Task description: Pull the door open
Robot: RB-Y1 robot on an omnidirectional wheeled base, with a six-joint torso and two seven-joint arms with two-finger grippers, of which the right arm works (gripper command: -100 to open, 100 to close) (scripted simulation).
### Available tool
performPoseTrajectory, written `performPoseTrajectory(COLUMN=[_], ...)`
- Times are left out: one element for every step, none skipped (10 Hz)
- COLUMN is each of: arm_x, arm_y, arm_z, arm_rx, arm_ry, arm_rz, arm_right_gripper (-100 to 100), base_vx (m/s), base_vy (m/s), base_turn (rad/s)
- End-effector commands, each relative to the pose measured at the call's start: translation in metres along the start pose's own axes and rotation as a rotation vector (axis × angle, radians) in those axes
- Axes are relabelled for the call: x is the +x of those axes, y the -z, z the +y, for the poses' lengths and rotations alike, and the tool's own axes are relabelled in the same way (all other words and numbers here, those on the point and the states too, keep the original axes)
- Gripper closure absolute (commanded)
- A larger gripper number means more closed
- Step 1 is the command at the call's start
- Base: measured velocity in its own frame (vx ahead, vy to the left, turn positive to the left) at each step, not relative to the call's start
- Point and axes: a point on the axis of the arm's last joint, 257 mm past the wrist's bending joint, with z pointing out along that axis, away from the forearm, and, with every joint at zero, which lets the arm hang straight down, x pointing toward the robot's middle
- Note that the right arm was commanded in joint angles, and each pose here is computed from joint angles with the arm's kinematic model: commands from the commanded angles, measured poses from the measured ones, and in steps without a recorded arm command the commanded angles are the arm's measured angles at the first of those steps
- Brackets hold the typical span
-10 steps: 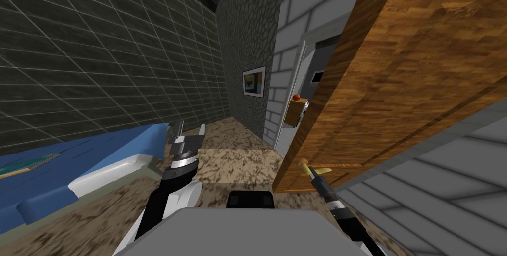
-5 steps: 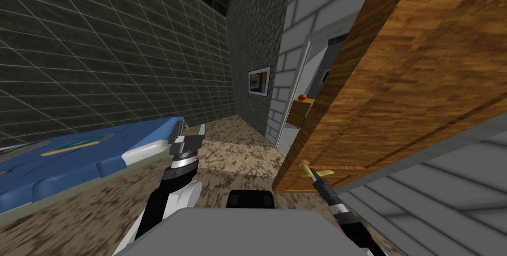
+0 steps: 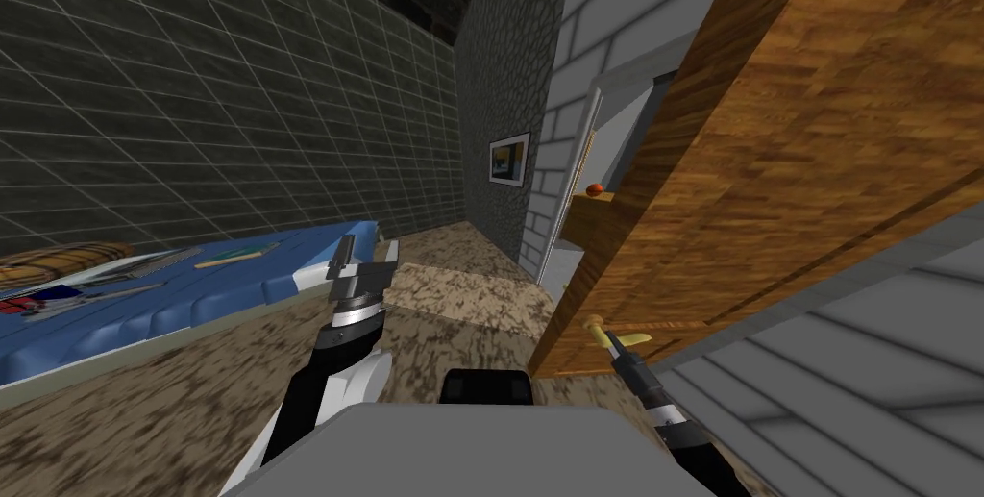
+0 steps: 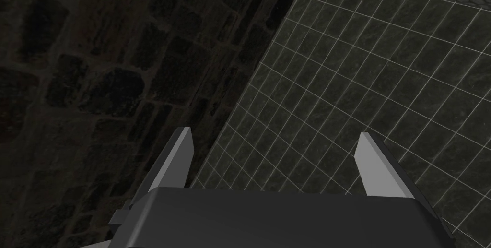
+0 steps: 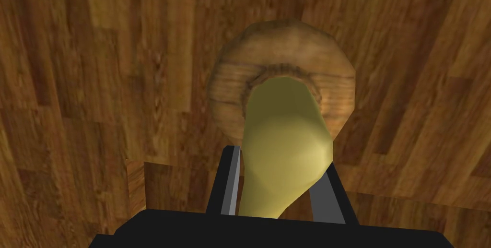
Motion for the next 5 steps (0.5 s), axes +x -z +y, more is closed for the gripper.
performPoseTrajectory(arm_x=[0.0000, 0.0003, -0.0003, -0.0010, -0.0018], arm_y=[0.0000, 0.0024, 0.0032, 0.0042, 0.0052], arm_z=[0.0000, -0.0005, -0.0003, 0.0001, 0.0005], arm_rx=[0.000, 0.001, 0.000, 0.000, -0.001], arm_ry=[0.000, -0.002, -0.001, 0.000, 0.002], arm_rz=[0.000, 0.004, 0.006, 0.007, 0.009], arm_right_gripper=[100, 100, 100, 100, 100], base_vx=[-0.076, -0.132, -0.206, -0.220, -0.204], base_vy=[-0.014, -0.032, -0.088, -0.081, -0.048], base_turn=[0.026, 0.153, 0.176, 0.148, 0.151])
